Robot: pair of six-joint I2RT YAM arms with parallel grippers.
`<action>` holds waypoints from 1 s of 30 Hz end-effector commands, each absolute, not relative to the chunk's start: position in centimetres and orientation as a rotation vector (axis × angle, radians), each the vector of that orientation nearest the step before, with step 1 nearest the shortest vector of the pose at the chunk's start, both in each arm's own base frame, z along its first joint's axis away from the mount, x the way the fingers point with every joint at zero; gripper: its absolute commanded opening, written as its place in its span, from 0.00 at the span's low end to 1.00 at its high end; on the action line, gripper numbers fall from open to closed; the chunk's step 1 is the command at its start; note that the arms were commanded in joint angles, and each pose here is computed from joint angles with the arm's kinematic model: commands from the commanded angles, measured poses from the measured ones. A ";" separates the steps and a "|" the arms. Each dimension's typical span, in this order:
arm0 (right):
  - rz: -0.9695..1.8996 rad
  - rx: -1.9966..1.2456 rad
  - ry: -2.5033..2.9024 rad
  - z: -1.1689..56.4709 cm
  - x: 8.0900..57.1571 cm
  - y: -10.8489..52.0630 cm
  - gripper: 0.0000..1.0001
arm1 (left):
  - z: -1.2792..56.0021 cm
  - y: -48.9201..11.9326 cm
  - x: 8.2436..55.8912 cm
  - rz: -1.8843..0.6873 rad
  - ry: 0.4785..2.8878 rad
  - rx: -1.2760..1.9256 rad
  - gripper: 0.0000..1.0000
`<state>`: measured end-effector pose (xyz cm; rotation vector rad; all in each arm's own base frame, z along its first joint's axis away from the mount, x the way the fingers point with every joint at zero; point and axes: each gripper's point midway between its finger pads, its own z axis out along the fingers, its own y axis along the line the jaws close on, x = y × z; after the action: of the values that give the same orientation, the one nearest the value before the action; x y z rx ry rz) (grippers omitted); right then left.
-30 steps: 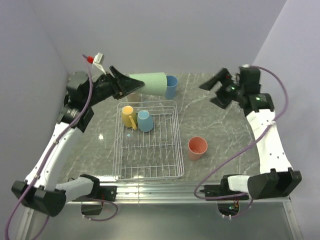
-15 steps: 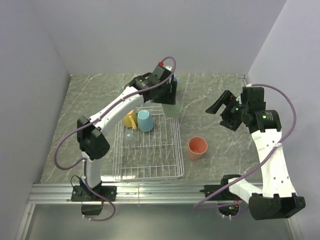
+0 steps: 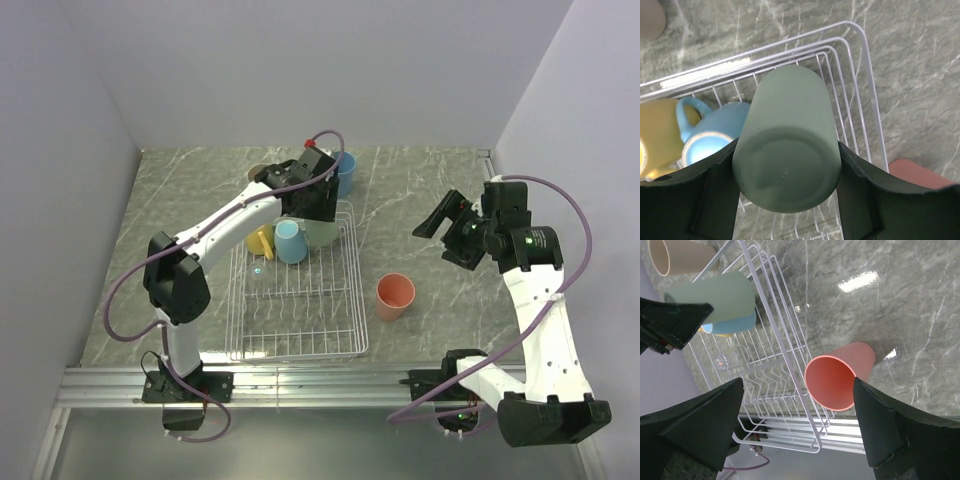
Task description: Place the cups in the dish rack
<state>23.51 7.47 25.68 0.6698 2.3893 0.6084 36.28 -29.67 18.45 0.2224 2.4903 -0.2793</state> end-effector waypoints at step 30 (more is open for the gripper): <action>0.579 0.576 2.541 20.8 21.2 7.6 0.94 | 18.7 -32.4 40.4 -0.264 2.426 0.216 0.99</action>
<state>21.04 7.59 19.88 0.6179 2.5748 0.5733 39.69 -32.10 14.95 0.2307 2.5034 -0.2213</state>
